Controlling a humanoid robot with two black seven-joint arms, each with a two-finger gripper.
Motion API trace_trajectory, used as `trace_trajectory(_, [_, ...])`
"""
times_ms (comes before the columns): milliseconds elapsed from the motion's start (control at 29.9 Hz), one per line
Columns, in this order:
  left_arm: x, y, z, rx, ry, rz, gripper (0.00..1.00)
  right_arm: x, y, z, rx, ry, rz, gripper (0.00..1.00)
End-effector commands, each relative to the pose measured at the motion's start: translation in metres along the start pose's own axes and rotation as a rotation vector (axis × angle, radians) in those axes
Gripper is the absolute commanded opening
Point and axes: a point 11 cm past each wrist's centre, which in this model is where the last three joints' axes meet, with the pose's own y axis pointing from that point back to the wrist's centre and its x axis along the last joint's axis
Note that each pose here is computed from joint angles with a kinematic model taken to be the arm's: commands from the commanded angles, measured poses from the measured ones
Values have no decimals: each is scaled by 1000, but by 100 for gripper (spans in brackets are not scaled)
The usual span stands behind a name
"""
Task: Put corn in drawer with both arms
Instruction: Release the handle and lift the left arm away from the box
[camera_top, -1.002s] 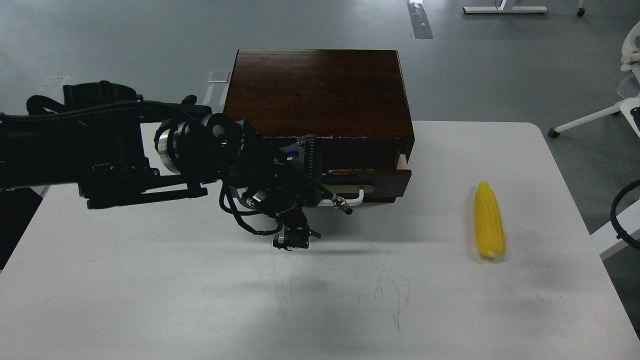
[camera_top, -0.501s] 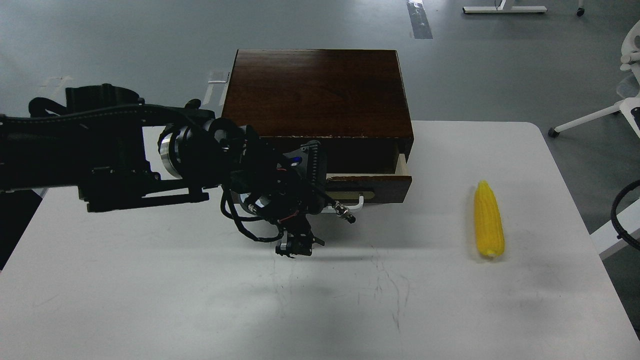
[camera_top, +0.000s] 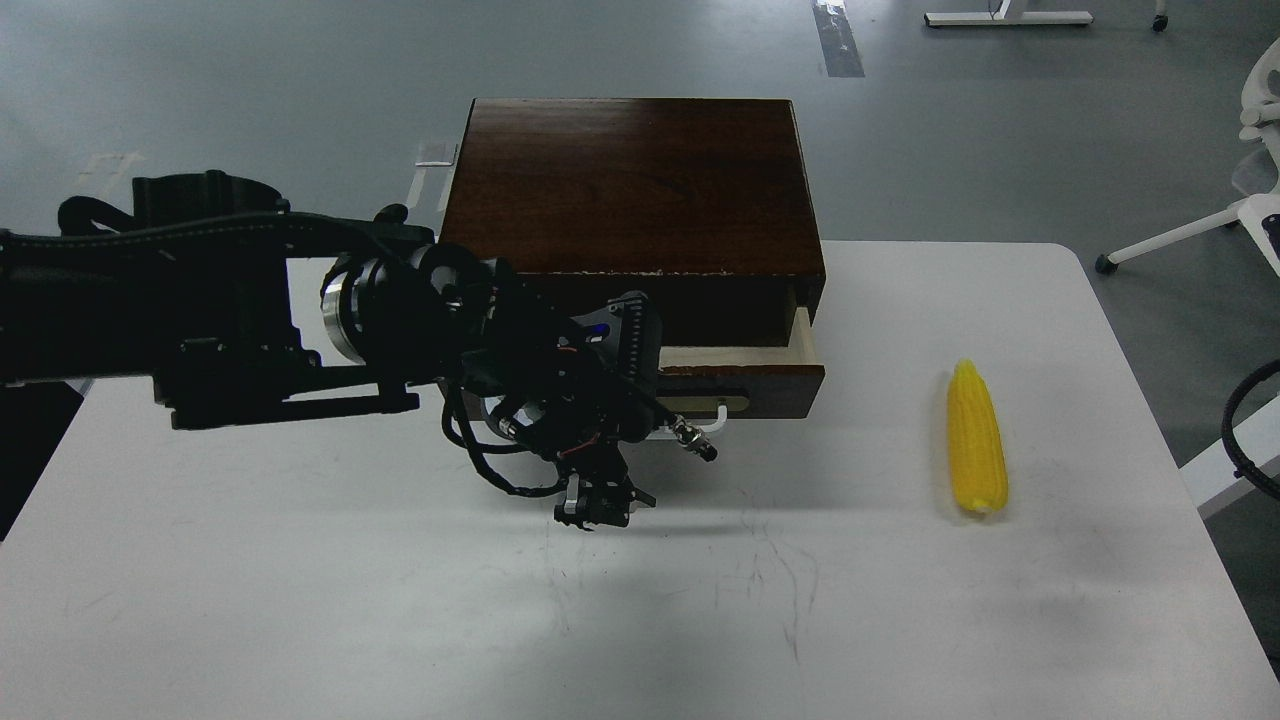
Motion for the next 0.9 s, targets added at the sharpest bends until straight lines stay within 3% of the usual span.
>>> trace_trajectory(0, [0,1,-1,8,-2,-2,71,0,0,0,0,1,1,100])
trace_trajectory(134, [5,4,-1,7,-14,2,77,0,0,0,0,1,1,100])
trace_trajectory(301, [20,13,-2,-9,32,53,97,0,0,0,0,2,1,100])
trace_trajectory(534, [50,35,-9,-22,115,197,97,2,1,-1,-2,8,5,100])
trace_trajectory(668, [87,83,-34,-76,367,492,98,11,3,-27,16,59,12,100])
trace_trajectory(801, [93,115,-71,-136,648,725,98,11,2,-33,-23,148,-2,100])
trace_trajectory(868, [88,148,-104,-182,863,934,98,-6,-9,-53,-29,244,-46,100])
